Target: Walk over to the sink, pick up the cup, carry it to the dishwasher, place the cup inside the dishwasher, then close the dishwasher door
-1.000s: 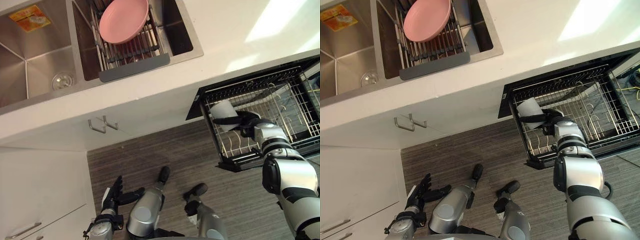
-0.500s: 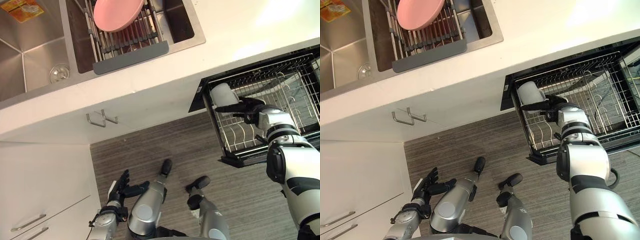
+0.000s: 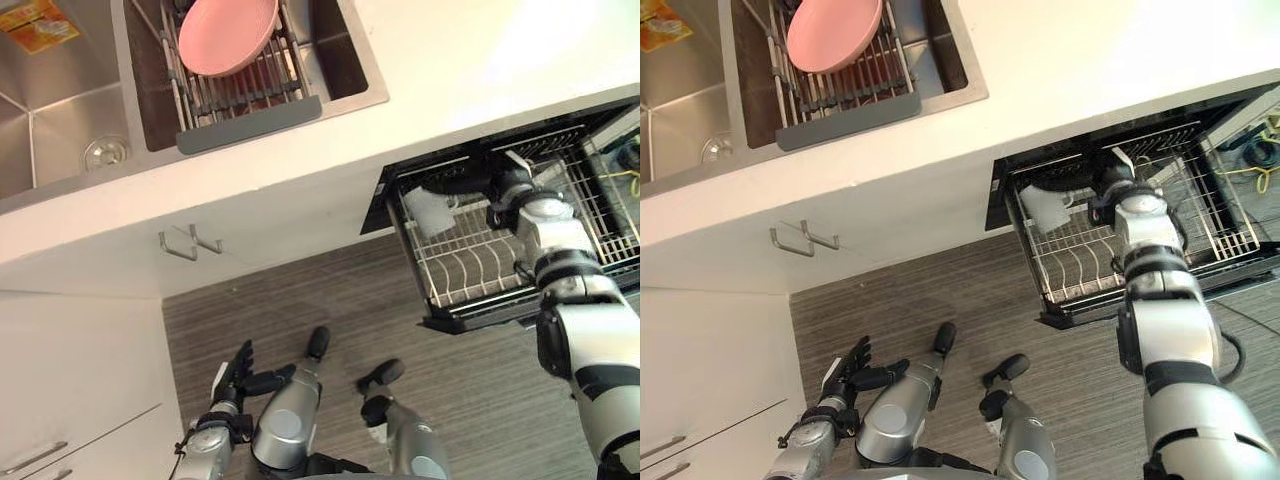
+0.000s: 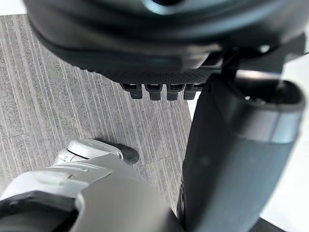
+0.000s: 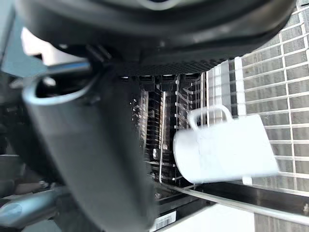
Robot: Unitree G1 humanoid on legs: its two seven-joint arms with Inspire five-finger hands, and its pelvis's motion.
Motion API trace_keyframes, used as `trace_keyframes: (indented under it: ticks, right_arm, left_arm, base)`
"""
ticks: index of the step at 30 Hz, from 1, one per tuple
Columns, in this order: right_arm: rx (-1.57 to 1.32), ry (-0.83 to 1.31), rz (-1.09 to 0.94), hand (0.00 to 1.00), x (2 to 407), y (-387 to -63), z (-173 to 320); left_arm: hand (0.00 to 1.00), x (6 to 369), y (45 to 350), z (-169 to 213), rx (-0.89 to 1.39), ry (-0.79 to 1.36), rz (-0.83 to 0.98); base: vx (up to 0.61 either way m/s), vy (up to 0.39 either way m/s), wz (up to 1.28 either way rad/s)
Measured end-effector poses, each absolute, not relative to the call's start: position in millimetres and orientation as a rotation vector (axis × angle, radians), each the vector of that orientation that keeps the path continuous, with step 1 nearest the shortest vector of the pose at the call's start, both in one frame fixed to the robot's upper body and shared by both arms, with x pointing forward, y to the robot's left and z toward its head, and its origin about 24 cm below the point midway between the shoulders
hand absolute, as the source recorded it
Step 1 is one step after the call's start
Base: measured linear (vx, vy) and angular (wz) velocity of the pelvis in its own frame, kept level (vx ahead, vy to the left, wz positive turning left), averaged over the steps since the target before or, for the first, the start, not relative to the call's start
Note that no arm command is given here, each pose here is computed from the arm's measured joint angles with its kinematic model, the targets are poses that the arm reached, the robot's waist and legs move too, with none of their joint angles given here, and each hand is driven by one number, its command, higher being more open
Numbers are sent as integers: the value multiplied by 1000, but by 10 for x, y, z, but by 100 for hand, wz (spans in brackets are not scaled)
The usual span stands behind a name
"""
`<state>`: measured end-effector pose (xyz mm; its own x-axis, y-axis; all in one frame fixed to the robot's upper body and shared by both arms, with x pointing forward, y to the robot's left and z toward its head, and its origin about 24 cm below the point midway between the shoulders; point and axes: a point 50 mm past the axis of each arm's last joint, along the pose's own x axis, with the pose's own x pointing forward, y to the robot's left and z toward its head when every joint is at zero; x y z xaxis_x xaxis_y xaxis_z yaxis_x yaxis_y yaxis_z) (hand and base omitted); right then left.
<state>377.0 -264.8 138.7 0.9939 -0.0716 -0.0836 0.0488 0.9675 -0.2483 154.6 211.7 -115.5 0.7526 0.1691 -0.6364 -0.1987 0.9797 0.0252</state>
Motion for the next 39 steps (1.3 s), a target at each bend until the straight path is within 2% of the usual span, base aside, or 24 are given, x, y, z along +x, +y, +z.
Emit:
trace_keyframes:
  ticks: [3, 8, 11, 16, 19, 23, 26, 30, 32, 39]
  right_arm:
    - [-32, -109, -66, 100, 3377, -2401, 1171]
    - [165, -299, -101, 100, 2648, -2132, 919]
    - [171, -425, -59, 100, 2543, -2036, 1071]
    - [161, -593, 76, 100, 2664, -1796, 1418]
    - [98, -626, 54, 100, 2657, -1933, 1498]
    - [106, -608, 38, 100, 2623, -1985, 1412]
    - [110, -541, -1, 100, 2541, -2023, 1231]
    - [76, -478, -198, 100, 2194, -2363, 1061]
    - [48, -511, -285, 100, 2023, -2518, 1136]
    - [112, -531, -330, 100, 1959, -2537, 1123]
  left_arm:
    - [100, 1254, 2251, -1281, -78, 770, 343]
    - [100, 822, 2330, -1425, -119, 874, 523]
    - [100, 816, 2332, -1409, -118, 844, 576]
    - [100, 818, 2310, -1388, -97, 809, 598]
    - [100, 747, 2196, -1427, -74, 835, 554]
    - [100, 442, 2076, -1509, -63, 933, 543]
    - [100, 395, 2084, -1545, -34, 986, 505]
    - [100, 497, 2218, -1531, 82, 1008, 405]
    - [100, 435, 2241, -1552, 113, 1053, 380]
    - [100, 378, 2250, -1570, 140, 1081, 349]
  base:
    - [110, 42, -22]
    - [105, 33, -40]
    - [42, -1, -7]
    - [31, -45, 63]
    - [50, 67, 154]
    - [41, 304, 73]
    - [54, 322, 74]
    - [79, 141, 171]
    - [181, 21, 128]
    - [174, -63, 30]
